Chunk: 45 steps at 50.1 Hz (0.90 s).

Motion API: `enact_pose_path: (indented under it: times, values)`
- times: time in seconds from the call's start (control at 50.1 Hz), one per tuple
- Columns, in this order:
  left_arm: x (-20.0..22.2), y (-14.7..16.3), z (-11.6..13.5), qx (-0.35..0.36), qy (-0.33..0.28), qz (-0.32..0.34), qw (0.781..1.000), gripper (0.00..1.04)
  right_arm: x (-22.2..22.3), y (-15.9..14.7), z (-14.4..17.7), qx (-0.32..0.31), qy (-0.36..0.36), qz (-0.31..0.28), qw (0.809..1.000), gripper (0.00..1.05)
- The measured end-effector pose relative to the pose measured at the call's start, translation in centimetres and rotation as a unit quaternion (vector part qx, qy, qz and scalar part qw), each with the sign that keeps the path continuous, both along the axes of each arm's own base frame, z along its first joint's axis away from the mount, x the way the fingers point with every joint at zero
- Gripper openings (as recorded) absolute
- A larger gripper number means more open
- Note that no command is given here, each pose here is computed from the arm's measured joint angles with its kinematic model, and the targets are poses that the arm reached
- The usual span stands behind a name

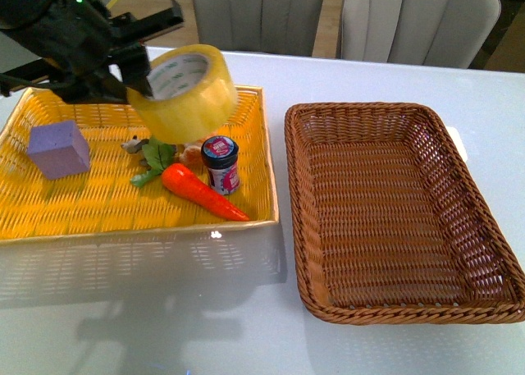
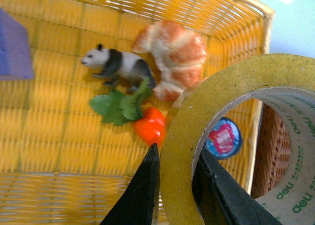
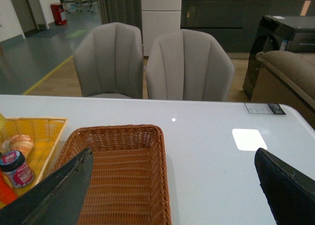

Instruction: Move tape to another basket

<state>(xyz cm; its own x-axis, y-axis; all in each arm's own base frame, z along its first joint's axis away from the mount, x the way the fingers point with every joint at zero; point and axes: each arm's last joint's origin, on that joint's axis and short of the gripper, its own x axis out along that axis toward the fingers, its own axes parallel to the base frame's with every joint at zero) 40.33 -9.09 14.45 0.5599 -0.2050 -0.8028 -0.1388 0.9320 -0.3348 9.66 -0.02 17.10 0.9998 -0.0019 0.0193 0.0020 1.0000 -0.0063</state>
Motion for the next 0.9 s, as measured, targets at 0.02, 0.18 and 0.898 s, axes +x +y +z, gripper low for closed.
enact_pose_path:
  times: [0.02, 0.18, 0.898]
  values:
    - [0.0, -0.5, 0.1, 0.0, -0.001, -0.008, 1.0, 0.15, 0.0, 0.0, 0.0, 0.0, 0.0, 0.0, 1.0, 0.96]
    - [-0.1, -3.7, 0.1, 0.004, -0.003, -0.061, 0.998, 0.15, 0.0, 0.0, 0.0, 0.0, 0.0, 0.0, 1.0, 0.96]
    - [-2.5, -14.2, -0.5, -0.036, 0.003, -0.202, 0.979, 0.15, 0.0, 0.0, 0.0, 0.0, 0.0, 0.0, 1.0, 0.96]
